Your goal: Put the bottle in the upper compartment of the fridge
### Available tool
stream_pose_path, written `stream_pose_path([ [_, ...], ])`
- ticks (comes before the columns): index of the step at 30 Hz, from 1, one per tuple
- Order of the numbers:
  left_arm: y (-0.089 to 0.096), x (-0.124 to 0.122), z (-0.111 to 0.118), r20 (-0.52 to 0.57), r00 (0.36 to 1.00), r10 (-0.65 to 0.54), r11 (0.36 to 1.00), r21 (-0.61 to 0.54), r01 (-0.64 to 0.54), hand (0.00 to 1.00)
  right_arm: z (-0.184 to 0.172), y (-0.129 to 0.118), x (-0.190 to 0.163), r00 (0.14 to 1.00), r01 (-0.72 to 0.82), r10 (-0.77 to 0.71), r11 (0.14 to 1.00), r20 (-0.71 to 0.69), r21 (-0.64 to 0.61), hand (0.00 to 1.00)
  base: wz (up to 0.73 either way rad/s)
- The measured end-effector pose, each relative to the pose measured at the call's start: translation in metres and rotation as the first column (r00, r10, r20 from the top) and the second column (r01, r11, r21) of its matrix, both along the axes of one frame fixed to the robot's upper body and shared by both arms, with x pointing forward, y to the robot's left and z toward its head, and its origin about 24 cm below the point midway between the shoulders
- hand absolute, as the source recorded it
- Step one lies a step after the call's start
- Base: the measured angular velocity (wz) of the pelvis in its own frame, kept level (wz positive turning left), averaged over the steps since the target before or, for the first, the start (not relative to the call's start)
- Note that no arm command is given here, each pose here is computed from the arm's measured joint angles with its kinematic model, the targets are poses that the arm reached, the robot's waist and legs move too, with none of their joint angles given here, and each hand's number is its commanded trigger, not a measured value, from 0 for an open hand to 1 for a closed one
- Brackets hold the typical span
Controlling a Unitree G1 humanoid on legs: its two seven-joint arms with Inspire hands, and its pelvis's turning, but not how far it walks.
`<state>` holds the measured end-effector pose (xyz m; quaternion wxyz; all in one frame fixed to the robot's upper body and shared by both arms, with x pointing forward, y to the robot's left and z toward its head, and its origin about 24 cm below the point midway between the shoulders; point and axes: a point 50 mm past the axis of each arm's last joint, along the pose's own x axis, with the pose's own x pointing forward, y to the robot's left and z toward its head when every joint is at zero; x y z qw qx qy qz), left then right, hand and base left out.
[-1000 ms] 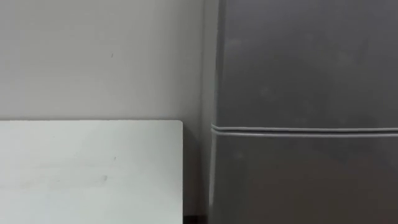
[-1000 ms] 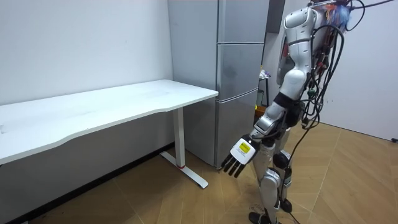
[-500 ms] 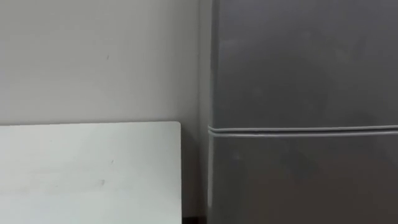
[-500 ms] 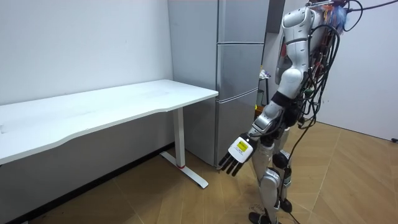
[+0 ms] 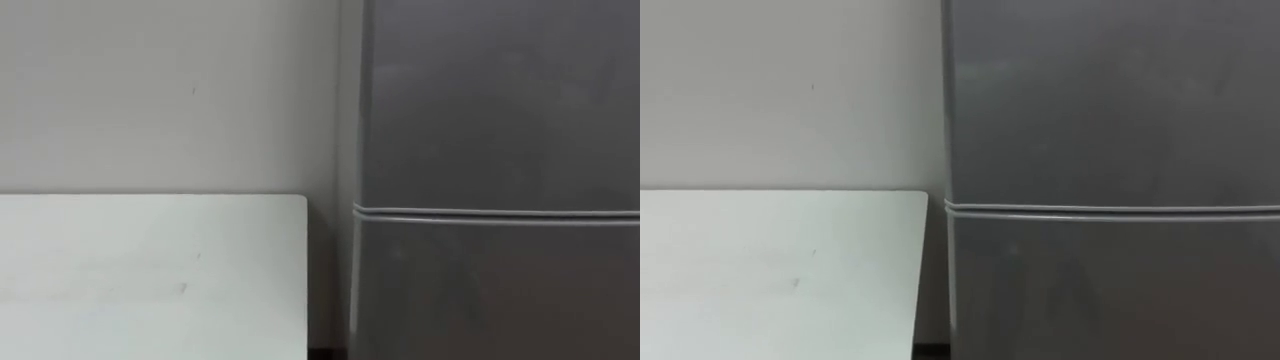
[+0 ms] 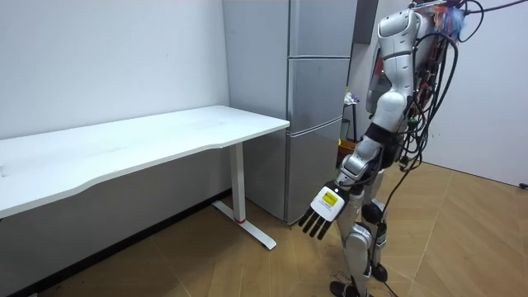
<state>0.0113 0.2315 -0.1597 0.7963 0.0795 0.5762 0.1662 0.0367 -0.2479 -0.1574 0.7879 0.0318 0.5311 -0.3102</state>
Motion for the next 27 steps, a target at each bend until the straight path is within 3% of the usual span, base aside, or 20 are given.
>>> stream_pose_path([
  [7, -0.003, 0.006, -0.001, 0.015, 1.000, 0.009, 1.000, -0.010, -0.009, 0.00, -0.004, 0.018, 0.016, 0.987, -0.160, 0.156, 0.978, 0.040, 0.130, 0.00, 0.03],
  [27, -0.005, 0.009, -0.002, 0.013, 1.000, -0.011, 1.000, -0.012, 0.011, 0.00, -0.009, 0.028, 0.010, 0.978, -0.209, 0.198, 0.941, 0.065, 0.266, 0.00, 0.02],
])
